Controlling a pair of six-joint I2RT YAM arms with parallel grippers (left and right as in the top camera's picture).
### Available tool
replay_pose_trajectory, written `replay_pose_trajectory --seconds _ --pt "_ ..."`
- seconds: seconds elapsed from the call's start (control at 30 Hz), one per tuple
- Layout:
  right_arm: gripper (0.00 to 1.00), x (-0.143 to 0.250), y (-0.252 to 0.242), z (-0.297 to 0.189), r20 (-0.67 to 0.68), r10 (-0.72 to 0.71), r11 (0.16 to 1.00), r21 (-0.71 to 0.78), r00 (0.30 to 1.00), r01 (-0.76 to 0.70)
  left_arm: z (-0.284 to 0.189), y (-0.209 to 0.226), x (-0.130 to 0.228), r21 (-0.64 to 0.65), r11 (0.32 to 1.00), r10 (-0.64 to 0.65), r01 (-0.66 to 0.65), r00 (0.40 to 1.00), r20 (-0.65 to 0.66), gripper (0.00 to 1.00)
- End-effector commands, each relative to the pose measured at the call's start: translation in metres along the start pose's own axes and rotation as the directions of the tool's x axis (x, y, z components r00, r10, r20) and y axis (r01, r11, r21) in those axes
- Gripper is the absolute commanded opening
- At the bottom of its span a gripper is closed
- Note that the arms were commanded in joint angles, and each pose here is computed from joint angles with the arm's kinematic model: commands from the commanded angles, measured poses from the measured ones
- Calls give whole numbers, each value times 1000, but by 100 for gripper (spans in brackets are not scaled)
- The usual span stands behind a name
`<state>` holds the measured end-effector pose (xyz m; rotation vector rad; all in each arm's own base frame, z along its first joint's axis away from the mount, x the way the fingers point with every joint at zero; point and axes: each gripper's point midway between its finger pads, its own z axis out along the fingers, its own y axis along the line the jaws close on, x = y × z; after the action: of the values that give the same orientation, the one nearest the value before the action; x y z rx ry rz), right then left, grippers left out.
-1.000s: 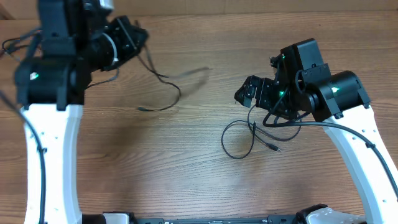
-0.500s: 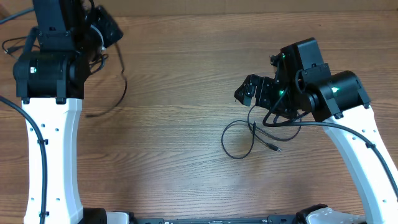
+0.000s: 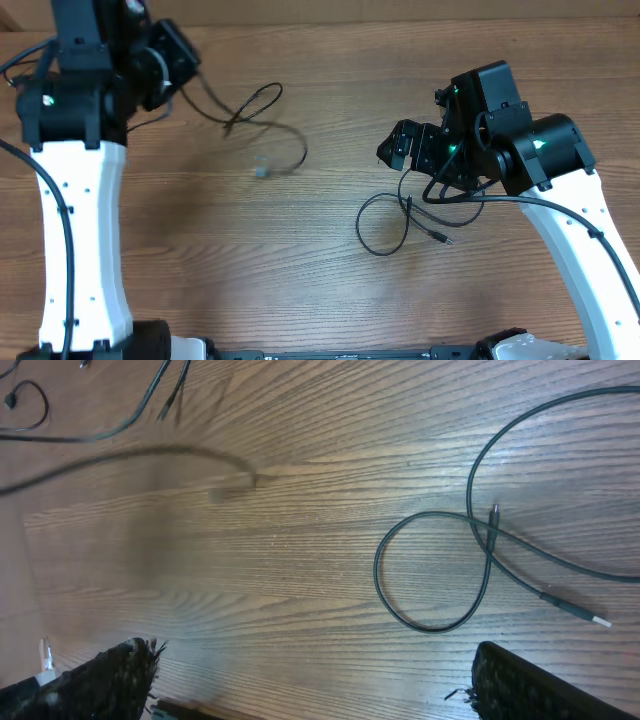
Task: Untangle cables
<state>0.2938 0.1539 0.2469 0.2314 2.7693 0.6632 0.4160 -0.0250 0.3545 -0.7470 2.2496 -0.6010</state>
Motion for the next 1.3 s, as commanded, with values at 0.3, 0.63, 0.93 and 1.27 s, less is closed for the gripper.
replay_pose_trajectory --seconds 0.3,0.63,0.93,1.27 --pt "100 -4 0 -1 17 -12 1000 4 1000 12 -6 232 -102 -546 748 -213 377 916 340 4" --pt "100 -9 2 -1 39 -18 1000 -1 999 18 -12 332 -132 -595 594 -281 542 832 479 4" --pt "100 -14 -2 5 44 -15 1000 26 999 14 10 401 -137 -630 521 -307 576 815 491 4" --pt "100 -16 -10 29 -14 6 998 62 1000 -5 44 431 -144 -680 557 -239 476 876 418 4"
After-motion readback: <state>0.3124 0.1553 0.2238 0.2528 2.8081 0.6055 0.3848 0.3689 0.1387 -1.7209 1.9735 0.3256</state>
